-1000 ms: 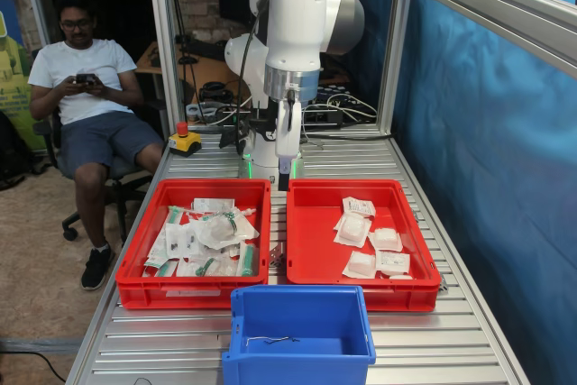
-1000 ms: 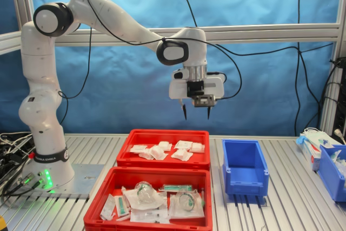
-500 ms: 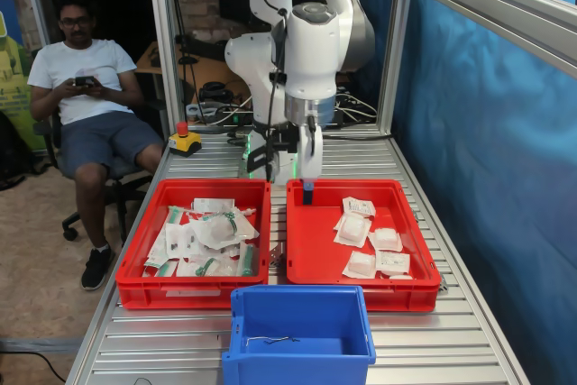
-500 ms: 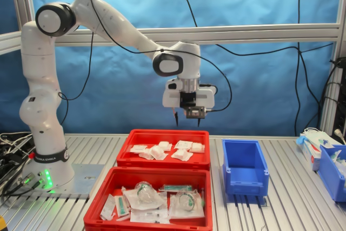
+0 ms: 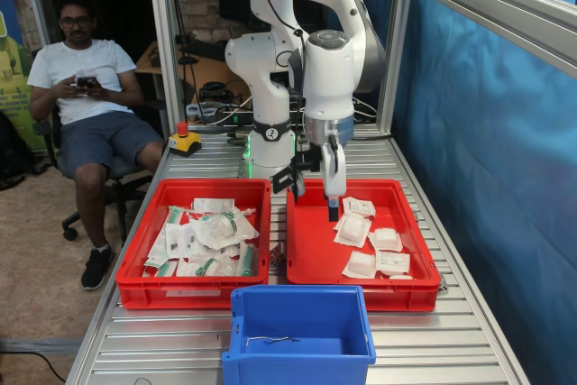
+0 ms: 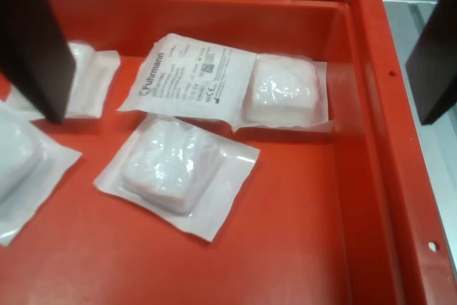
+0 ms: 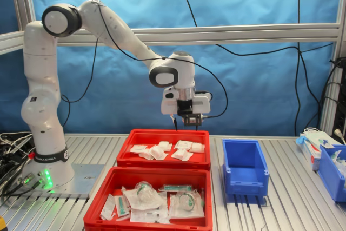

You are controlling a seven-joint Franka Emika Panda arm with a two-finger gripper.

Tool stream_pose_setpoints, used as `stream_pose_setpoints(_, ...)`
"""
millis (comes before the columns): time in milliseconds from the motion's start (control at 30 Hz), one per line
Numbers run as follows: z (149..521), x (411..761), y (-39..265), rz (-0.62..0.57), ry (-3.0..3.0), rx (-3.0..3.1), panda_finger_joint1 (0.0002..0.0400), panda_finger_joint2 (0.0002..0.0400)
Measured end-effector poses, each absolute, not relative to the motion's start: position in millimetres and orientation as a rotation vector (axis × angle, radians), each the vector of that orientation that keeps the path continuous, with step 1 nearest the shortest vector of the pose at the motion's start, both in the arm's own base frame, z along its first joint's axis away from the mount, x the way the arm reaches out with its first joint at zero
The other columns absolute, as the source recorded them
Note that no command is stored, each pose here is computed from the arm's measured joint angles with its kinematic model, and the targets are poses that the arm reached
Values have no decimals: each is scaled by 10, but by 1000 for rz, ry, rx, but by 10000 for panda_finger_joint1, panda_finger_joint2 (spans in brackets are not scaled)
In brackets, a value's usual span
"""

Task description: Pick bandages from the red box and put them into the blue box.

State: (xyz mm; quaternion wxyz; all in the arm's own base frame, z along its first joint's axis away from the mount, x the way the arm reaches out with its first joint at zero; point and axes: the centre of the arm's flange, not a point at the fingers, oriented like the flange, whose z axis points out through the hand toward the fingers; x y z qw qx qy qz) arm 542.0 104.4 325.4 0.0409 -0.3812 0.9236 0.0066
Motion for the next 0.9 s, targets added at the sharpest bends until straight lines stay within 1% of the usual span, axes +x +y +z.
stream_pose_setpoints(167,3026,5448,1165,24,2814,-1172,400,400)
stream_pose_setpoints(233,2837,5453,1247,22,2809,-1185,400,400)
stream_pose_setpoints(500,2433,5424,1414,18,2807,-1222,400,400)
stream_pose_setpoints(533,2318,5402,1465,18,2812,-1239,400,400)
stream_pose_setpoints(900,2015,5335,1651,19,2821,-1301,400,400)
